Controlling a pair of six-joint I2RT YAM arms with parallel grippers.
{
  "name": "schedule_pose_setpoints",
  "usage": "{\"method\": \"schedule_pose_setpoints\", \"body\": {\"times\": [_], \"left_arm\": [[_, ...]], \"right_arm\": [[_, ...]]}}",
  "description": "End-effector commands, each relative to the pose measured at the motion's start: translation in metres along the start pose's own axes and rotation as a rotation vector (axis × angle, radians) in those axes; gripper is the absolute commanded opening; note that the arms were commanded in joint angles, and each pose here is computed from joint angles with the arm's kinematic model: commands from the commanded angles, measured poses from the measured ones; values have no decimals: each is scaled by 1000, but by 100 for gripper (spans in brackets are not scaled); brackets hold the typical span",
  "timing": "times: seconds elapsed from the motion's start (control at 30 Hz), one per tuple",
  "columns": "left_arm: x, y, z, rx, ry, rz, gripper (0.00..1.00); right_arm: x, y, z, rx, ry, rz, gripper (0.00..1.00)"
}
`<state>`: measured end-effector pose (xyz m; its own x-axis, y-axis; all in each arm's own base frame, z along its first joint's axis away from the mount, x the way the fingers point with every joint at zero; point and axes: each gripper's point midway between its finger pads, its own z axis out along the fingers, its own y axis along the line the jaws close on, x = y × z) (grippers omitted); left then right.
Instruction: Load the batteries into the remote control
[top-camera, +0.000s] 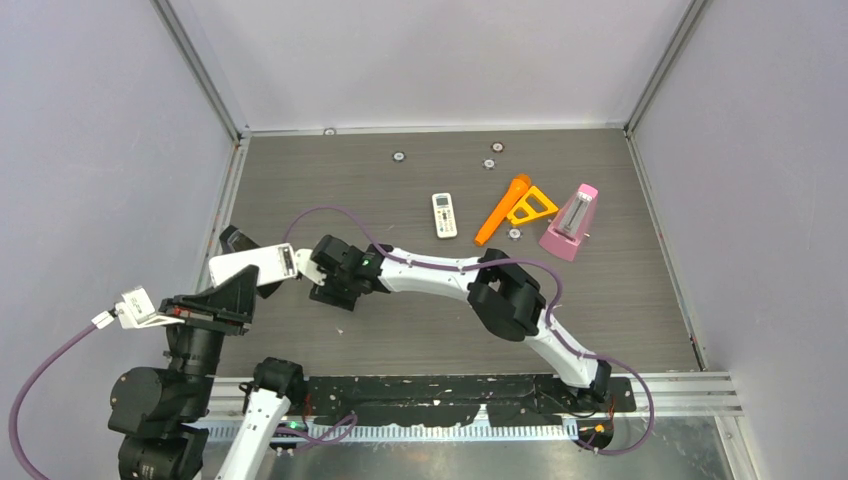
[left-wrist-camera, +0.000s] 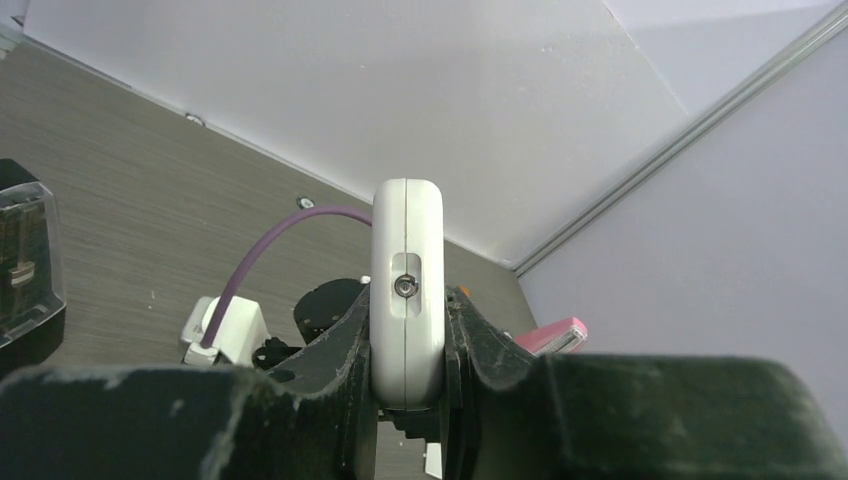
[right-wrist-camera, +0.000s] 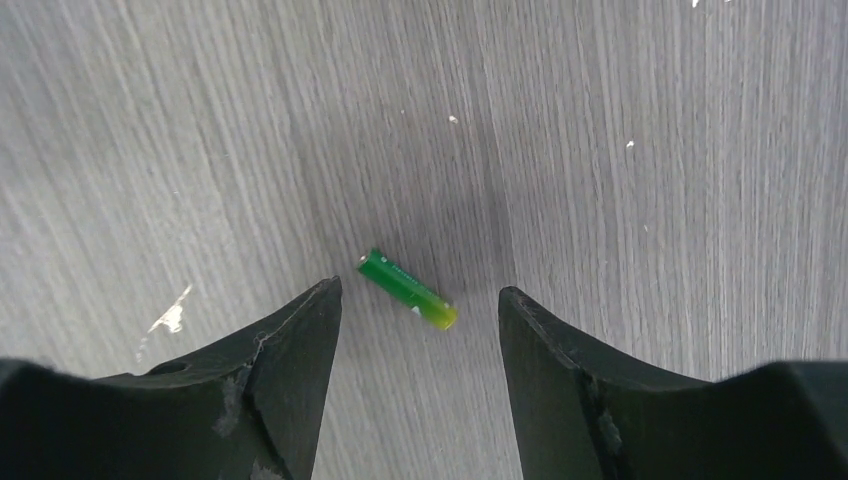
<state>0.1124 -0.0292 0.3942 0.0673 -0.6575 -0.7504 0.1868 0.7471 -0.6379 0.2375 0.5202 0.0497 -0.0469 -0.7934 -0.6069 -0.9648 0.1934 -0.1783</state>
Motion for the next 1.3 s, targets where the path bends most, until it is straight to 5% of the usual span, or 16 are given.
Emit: {"method": "schedule_pose_setpoints", "body": {"times": [0.0,0.2,0.27,0.4,0.53,0.87,1.27], "left_arm": [[-14,-7,5,9,-42,13,0],[-13,-7,4,9,-41,12,0],[-14,-7,4,10,-43,13,0],[-13,-8,6,11,-38,13,0],[-10,-7,8,10,-29,11,0],[6,-6,12,39,9,-19,0],[64,-32,39,271,155,-268,0]], "right_arm": [[-2,-9,7,15,16,-67,65],[11,0,17,-52,45,-81,63],[17,0,22,-72,78,-56,54],[26,-1,28,-91,126,5,22],[31,-1,27,-68,122,40,7],[13,-37,-37,29,-46,428,5],[8,-80,-237,260,-442,889,5]]}}
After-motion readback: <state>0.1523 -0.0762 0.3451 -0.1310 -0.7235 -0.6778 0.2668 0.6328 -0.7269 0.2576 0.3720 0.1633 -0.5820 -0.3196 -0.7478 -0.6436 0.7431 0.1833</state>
